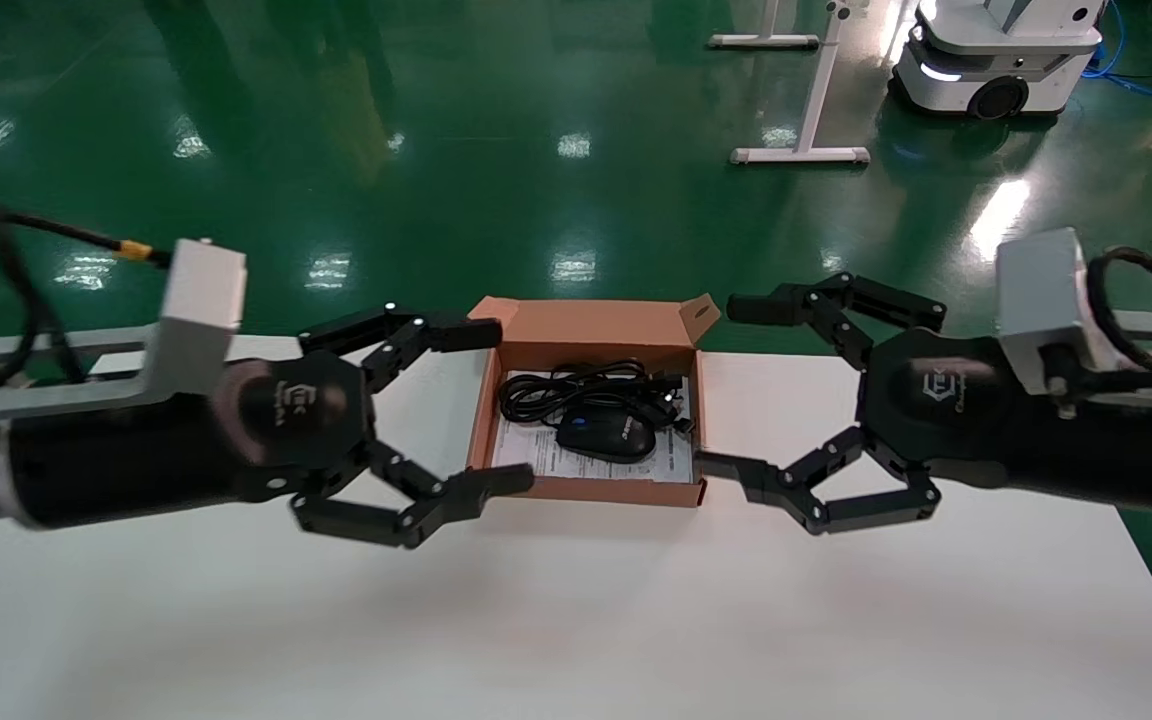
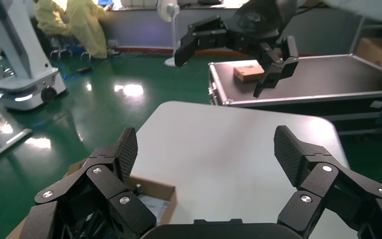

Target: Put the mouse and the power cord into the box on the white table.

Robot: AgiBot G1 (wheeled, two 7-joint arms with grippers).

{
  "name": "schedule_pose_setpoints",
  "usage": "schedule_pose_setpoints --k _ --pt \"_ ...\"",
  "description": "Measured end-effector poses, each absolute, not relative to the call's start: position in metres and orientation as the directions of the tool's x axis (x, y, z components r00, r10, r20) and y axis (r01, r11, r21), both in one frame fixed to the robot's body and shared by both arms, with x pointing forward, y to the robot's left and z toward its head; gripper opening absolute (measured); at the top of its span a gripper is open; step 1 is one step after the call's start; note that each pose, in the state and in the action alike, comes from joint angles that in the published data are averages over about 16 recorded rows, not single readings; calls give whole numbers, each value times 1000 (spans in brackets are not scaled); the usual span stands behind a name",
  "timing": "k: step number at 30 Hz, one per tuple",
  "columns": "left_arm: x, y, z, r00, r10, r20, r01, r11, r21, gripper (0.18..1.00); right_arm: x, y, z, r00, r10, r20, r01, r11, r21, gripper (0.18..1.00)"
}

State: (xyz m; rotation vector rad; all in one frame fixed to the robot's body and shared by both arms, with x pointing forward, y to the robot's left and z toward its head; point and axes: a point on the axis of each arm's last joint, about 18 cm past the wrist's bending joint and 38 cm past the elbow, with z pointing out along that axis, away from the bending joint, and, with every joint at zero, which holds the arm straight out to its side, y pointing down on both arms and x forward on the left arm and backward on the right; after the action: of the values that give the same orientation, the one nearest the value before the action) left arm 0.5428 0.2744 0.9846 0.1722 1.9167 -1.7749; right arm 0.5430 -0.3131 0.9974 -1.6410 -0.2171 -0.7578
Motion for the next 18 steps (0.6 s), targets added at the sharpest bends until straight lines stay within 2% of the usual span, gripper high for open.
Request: schedule_pose_setpoints --k 10,18 --pt "491 295 991 -860 -196 -472 459 111 -882 1000 494 -305 994 836 -208 508 489 -137 -861 1001" --pt "471 301 993 -858 -171 -485 472 113 -875 1000 469 -301 992 864 -166 475 464 -105 -880 1001"
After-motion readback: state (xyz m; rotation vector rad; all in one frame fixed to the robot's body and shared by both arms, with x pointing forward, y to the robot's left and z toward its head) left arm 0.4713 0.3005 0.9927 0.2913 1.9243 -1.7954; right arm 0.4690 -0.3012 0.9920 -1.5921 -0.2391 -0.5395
